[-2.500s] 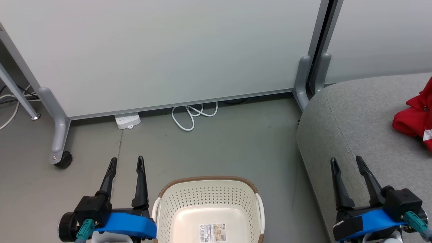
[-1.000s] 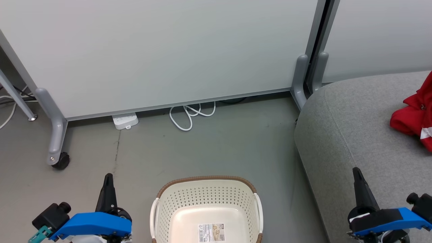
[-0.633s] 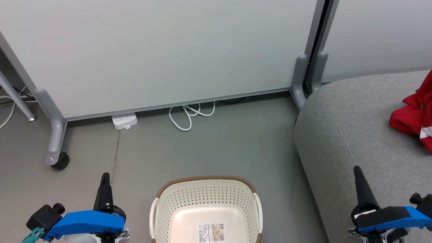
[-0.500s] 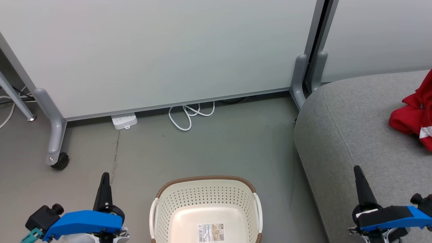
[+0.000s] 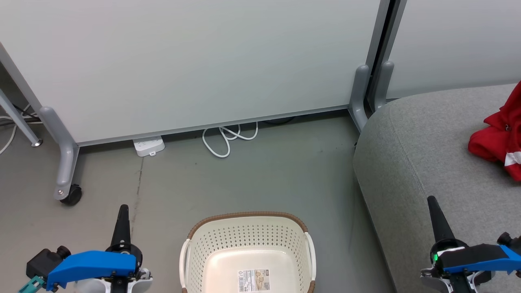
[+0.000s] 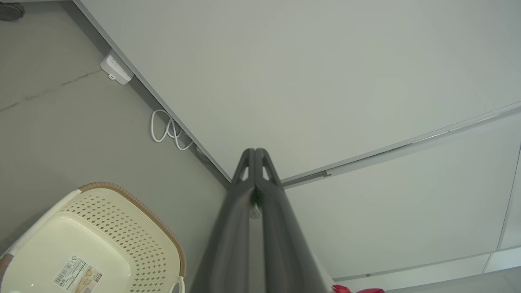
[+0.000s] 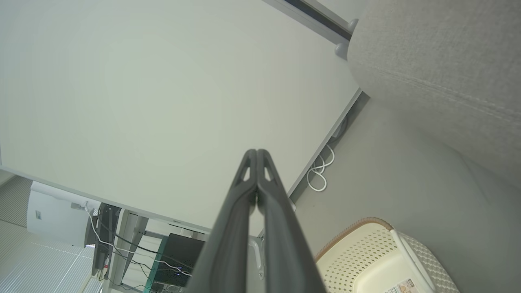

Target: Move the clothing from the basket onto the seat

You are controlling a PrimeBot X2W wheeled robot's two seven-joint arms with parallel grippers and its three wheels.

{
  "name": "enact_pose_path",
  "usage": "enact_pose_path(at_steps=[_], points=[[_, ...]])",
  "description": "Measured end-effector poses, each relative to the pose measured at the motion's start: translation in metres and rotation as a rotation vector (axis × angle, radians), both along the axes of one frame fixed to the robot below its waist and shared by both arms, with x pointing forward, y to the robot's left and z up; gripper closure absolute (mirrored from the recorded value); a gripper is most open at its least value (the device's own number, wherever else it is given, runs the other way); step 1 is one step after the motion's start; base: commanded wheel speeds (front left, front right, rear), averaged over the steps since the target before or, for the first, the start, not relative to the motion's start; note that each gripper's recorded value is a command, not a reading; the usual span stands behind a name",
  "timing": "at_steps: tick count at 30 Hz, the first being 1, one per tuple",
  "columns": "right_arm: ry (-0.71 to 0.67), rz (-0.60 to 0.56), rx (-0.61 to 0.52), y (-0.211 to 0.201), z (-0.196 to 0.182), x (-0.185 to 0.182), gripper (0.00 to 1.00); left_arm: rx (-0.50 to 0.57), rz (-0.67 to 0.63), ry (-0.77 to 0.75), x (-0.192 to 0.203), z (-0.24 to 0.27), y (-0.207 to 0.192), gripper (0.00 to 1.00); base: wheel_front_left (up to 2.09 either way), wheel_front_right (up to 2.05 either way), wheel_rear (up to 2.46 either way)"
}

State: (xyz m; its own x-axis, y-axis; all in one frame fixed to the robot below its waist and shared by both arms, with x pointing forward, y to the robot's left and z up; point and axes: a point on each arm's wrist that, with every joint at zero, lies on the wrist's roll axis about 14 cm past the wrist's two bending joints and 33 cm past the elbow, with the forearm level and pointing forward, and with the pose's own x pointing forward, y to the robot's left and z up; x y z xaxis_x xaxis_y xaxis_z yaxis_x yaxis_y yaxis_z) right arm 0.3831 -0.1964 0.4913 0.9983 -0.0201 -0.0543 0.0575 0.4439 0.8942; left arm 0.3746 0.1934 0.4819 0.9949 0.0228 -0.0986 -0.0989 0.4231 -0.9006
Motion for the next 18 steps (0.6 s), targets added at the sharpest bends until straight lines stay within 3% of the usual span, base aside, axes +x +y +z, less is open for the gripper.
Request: enact_pose_path(at_steps=[18], points=[[-0.005,-0.003,0.168,-0.0017,0.0016,0.0005,1.00,-0.163,0.003,-0.025,0.0052,0.0070,0.0019,1.00,0.00,0.00,0.00]])
